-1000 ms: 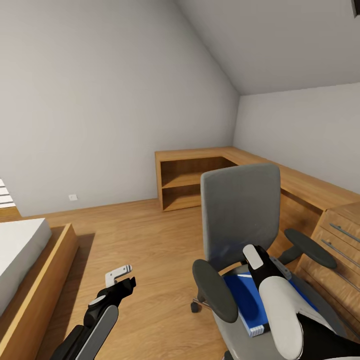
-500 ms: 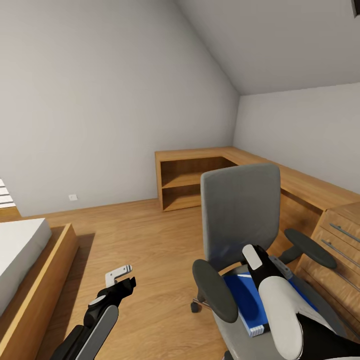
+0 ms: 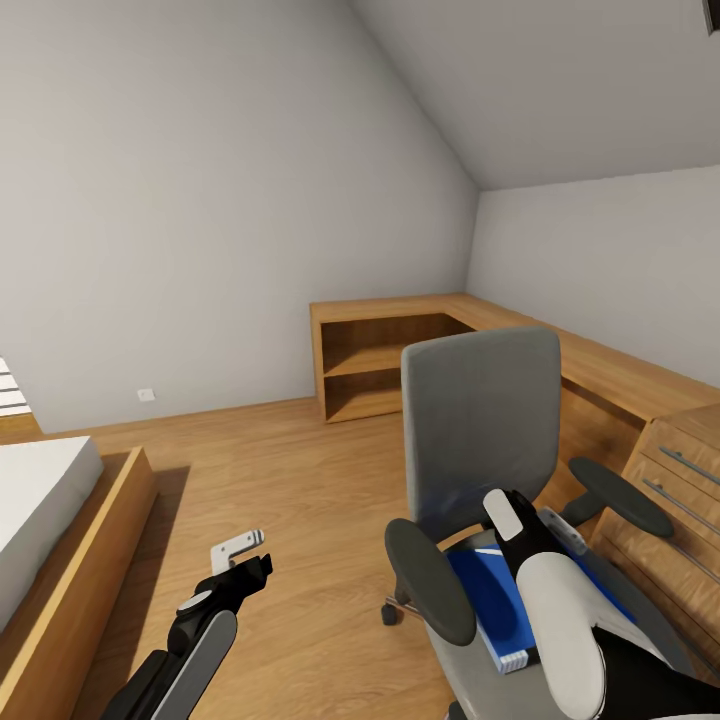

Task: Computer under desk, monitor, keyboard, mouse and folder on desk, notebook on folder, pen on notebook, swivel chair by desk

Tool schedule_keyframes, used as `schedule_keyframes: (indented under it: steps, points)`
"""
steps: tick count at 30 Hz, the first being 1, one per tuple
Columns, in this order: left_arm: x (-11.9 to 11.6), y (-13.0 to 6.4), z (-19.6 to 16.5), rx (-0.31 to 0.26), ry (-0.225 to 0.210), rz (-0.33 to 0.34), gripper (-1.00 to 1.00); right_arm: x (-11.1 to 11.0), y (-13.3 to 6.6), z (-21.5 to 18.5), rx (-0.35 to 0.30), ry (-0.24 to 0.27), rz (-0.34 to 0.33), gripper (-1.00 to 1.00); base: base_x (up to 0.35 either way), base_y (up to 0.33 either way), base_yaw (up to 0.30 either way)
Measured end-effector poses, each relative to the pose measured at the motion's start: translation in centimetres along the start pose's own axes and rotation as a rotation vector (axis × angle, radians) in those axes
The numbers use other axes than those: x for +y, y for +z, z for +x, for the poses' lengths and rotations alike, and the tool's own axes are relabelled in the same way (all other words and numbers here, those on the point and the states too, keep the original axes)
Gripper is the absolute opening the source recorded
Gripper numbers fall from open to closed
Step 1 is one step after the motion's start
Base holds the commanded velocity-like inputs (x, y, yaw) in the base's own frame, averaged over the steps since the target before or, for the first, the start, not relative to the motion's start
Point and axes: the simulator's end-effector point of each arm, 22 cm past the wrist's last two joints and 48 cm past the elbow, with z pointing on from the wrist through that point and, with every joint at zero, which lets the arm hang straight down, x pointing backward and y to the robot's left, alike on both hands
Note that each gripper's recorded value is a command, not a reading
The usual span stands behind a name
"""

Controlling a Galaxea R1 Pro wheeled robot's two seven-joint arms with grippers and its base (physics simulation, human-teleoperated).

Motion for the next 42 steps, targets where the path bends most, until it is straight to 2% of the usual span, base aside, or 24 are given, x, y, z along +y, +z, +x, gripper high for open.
schedule_keyframes:
  steps: [30,42]
  points:
    - [-0.2,0.0,0.1,0.002,0.003,0.004,1.0,-0.5,0.0,0.0,-0.003,-0.002,0.025,1.0,0.0,0.0,0.0]
    - [0.1,0.9,1.8,0.002,0.001,0.006,1.0,-0.1,0.7,2.2,-0.002,-0.017,0.012,1.0,0.0,0.0,0.0]
